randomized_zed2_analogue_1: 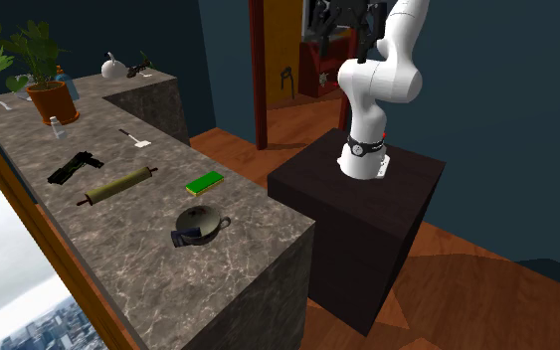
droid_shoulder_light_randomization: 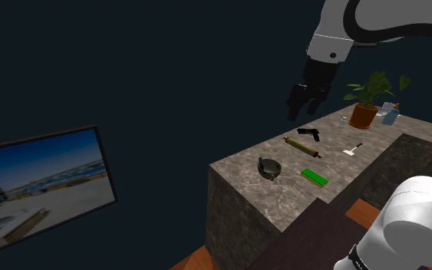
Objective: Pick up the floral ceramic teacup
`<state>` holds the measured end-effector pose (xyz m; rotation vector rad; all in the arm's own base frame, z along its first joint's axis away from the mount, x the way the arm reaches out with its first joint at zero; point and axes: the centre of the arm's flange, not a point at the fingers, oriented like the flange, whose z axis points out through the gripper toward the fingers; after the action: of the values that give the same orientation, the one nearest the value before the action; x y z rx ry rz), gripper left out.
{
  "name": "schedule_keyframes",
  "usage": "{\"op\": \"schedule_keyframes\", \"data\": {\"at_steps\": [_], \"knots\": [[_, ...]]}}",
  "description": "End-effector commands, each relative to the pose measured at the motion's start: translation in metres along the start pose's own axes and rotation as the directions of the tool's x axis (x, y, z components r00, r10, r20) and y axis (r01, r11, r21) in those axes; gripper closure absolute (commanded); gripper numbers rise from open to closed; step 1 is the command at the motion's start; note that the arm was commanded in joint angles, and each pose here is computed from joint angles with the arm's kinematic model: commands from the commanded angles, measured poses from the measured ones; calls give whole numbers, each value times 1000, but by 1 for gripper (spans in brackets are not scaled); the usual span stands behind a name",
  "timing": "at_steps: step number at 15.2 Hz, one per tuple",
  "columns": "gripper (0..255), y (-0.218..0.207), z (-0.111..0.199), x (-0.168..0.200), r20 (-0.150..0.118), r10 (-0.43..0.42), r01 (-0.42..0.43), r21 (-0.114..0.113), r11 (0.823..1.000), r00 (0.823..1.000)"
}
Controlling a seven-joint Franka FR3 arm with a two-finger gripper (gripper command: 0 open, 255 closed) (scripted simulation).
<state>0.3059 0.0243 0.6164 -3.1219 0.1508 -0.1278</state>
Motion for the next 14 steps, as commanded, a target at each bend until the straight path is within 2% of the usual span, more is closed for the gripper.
{"op": "schedule_keyframes", "data": {"at_steps": [1,14], "knots": [[0,0,0,0,0,0,0,0,1000,1000],[0,58,147,57,-18,-20,19,-44,999,1000]]}}
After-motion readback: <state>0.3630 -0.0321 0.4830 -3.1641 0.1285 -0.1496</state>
